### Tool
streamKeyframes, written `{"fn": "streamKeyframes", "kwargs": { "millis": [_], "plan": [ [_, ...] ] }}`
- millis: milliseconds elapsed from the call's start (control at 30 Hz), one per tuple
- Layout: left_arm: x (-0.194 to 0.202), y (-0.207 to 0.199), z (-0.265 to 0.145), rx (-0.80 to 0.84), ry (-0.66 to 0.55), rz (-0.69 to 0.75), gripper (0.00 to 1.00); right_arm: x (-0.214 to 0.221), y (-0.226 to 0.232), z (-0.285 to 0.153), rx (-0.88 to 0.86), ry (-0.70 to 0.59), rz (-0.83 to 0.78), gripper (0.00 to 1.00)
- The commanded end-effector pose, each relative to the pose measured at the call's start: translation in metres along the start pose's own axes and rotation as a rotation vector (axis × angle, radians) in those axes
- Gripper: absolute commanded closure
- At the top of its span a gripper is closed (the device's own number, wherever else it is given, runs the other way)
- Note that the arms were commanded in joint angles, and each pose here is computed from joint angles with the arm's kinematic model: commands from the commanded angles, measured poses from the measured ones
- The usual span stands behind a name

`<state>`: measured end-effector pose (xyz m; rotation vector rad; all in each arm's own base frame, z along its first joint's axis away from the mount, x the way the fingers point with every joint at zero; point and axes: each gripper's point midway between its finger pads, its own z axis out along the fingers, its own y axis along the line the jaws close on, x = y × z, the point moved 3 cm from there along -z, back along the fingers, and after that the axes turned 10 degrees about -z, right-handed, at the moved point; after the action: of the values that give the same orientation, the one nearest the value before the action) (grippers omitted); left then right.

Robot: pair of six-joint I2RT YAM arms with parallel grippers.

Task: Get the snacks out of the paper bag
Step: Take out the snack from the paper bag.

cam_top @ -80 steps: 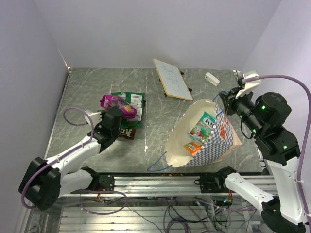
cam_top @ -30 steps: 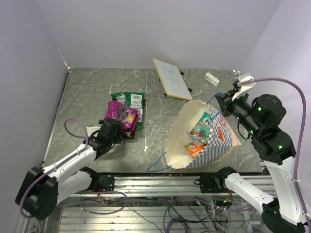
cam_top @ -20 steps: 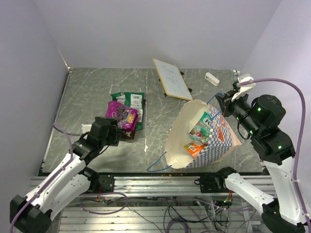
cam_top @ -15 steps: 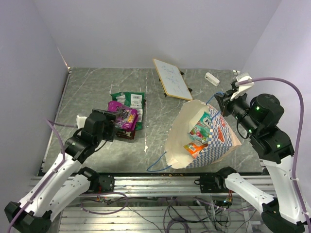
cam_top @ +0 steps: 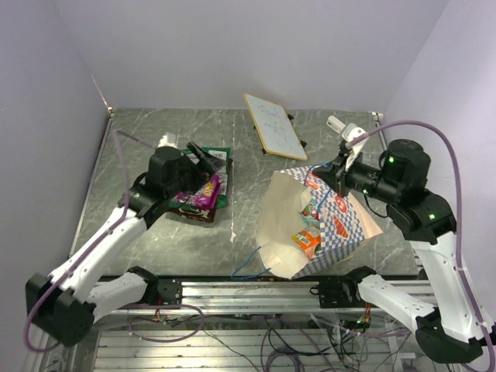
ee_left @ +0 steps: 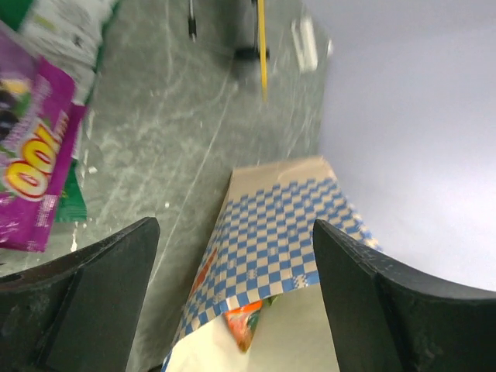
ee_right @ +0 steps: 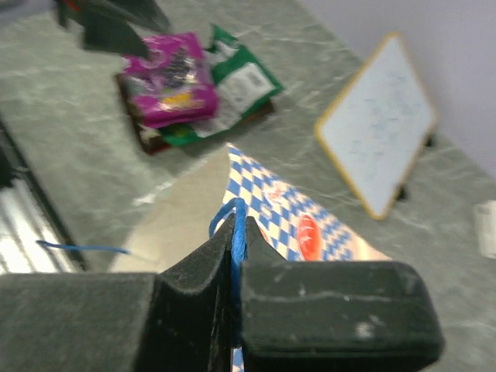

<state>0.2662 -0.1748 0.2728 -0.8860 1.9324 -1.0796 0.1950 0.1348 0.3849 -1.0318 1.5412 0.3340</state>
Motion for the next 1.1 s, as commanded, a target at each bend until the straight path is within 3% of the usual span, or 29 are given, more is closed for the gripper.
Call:
{"fn": "streamKeyframes", "kwargs": {
  "millis": [0, 100, 233, 333, 567, 733, 900, 1067],
  "plan": [
    [0.049, -0.022, 0.012, 0.161, 0.347, 0.148, 0.12, 0.009, 0.04, 0.016, -0.198, -0.034, 0.269, 1.0],
    [0.074, -0.029, 0.011, 0.22, 0.452, 0.243, 0.16, 0.014, 0.05, 0.022, -0.206, -0.117, 0.365, 1.0],
    [0.097, -0.018, -0.001, 0.201, 0.452, 0.358, 0.14, 0.061, 0.045, 0.02, -0.042, -0.019, 0.353, 1.0],
    [0.101, -0.012, -0.012, 0.248, 0.444, 0.346, 0.13, 0.072, 0.06, 0.017, -0.139, 0.011, 0.276, 1.0],
    [0.09, -0.001, -0.039, 0.253, 0.329, 0.502, 0.14, 0.054, 0.032, 0.013, -0.003, 0.023, 0.248, 1.0],
    [0.088, -0.008, -0.048, 0.273, 0.308, 0.514, 0.15, 0.039, 0.014, 0.014, 0.077, 0.001, 0.264, 1.0],
    [0.11, -0.022, -0.043, 0.274, 0.356, 0.536, 0.19, 0.039, 0.01, 0.019, 0.078, 0.017, 0.259, 1.0],
    [0.15, -0.036, -0.049, 0.287, 0.323, 0.519, 0.23, 0.037, 0.008, 0.022, 0.06, 0.013, 0.201, 1.0]
  ]
}}
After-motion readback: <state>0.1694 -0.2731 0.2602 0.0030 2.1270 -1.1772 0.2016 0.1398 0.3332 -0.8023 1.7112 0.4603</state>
